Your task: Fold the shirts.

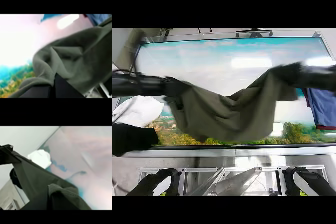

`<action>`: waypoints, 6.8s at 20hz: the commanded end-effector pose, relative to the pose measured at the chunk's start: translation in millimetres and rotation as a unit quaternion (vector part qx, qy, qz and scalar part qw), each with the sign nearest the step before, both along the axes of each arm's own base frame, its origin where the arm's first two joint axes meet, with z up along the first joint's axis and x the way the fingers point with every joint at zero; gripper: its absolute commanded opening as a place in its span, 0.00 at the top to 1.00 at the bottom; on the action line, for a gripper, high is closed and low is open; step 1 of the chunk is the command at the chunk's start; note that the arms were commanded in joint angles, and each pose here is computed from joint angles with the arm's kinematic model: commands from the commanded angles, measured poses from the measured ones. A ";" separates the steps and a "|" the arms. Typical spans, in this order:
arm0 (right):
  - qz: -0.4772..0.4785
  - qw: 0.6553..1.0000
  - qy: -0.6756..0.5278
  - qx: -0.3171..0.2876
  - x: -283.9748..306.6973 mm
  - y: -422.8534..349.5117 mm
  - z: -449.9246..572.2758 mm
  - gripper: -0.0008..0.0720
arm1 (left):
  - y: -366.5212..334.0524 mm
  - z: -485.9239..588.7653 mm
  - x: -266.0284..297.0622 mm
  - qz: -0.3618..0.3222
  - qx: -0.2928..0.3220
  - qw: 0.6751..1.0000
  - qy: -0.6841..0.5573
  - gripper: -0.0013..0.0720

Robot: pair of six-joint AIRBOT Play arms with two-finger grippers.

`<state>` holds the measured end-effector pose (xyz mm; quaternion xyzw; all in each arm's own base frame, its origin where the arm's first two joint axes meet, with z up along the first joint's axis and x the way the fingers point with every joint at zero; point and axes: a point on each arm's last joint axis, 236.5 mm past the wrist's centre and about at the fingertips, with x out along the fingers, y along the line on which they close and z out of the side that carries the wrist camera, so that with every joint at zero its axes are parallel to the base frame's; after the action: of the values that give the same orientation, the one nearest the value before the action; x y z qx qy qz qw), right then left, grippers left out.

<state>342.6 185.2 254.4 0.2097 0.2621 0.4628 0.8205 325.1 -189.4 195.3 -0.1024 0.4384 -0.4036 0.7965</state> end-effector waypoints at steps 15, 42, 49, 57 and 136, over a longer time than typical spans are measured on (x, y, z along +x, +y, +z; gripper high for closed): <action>-0.132 0.946 0.293 -0.039 80.9 -118.8 -235.4 0.41 | 109.9 -216.0 31.1 0.074 -0.005 0.942 0.327 0.00; -0.137 0.906 0.385 -0.108 18.7 -67.3 -356.7 0.96 | 23.7 -266.3 -7.1 0.014 0.071 0.953 0.295 0.64; -0.137 0.906 0.386 -0.108 18.6 -67.2 -356.6 0.96 | 0.2 -269.4 -5.5 -0.010 0.083 0.962 0.261 0.67; -0.133 0.906 0.388 -0.106 16.8 -65.7 -355.9 0.96 | 19.8 -286.3 -22.9 -0.019 0.120 0.948 0.294 0.68; -0.188 0.897 0.390 -0.087 58.0 -225.0 -301.8 0.40 | 187.3 -268.1 -41.8 0.246 0.034 0.893 0.374 0.55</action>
<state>416.2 -37.4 -42.1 0.3389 0.5364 0.1566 0.7569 340.3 8.2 -22.1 -0.3316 0.6400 -0.1606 0.6743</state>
